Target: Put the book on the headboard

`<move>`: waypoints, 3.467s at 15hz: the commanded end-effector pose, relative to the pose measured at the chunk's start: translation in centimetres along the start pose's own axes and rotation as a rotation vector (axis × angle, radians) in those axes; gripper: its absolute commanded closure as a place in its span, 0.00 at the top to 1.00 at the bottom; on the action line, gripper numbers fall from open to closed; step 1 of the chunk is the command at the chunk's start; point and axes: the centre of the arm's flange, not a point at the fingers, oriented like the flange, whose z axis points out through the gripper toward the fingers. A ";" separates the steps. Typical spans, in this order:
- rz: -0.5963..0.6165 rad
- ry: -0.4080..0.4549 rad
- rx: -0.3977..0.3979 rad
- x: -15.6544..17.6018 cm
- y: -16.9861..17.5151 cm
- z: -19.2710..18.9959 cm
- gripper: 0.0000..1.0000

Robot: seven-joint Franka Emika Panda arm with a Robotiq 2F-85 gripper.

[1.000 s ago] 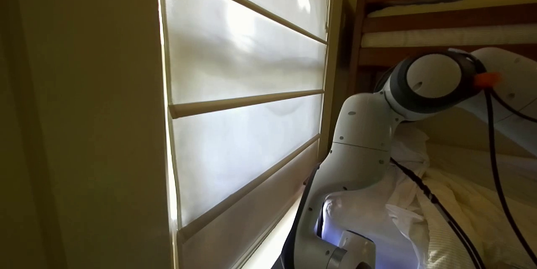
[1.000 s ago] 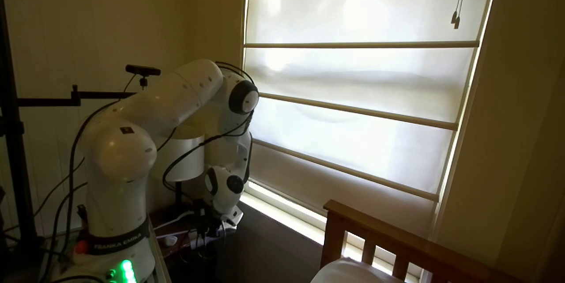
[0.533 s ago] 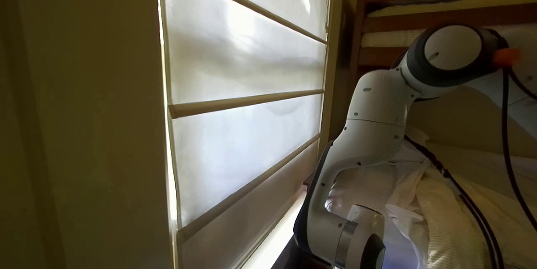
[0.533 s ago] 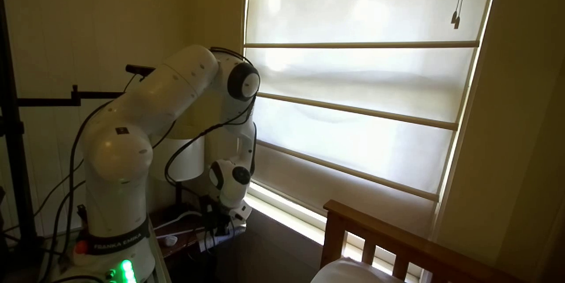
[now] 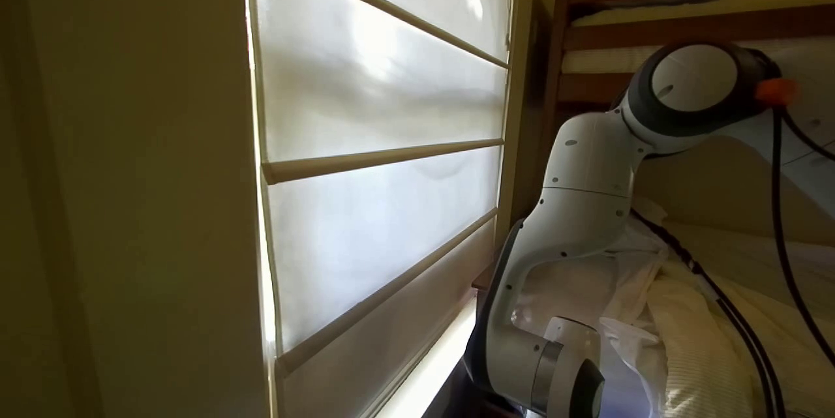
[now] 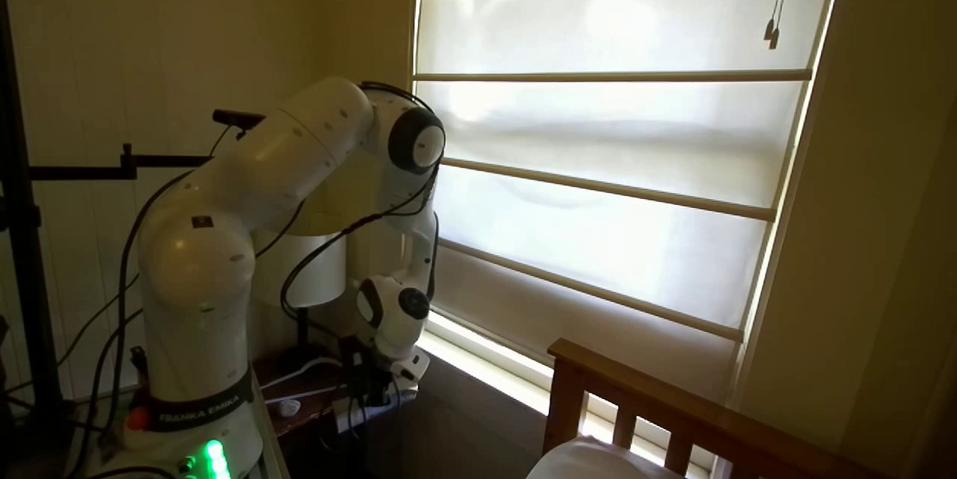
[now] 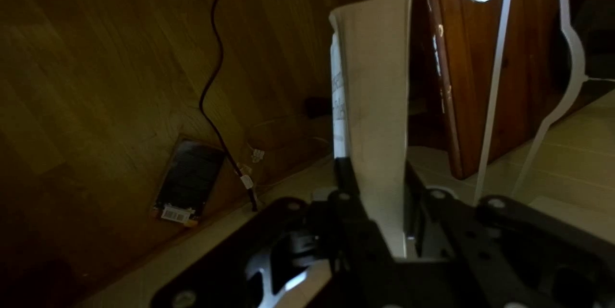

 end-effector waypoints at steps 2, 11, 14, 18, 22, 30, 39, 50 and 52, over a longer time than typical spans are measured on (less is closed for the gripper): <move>-0.031 0.106 -0.103 1.8 4.0 -5.6 0.06; -0.173 0.294 -0.382 6.1 11.8 -19.5 0.06; -0.228 0.304 -0.475 6.5 12.3 -23.8 0.06; -0.316 0.201 -0.498 5.7 12.7 -27.7 0.06; -0.380 0.125 -0.576 3.0 14.1 -29.2 0.06; -0.241 0.452 -0.559 2.0 13.7 -38.9 0.06; -0.052 0.745 -0.634 2.1 16.5 -44.5 0.23; -0.001 0.897 -1.003 2.3 19.1 -47.3 0.06; -0.029 0.883 -1.103 2.3 19.9 -47.5 0.06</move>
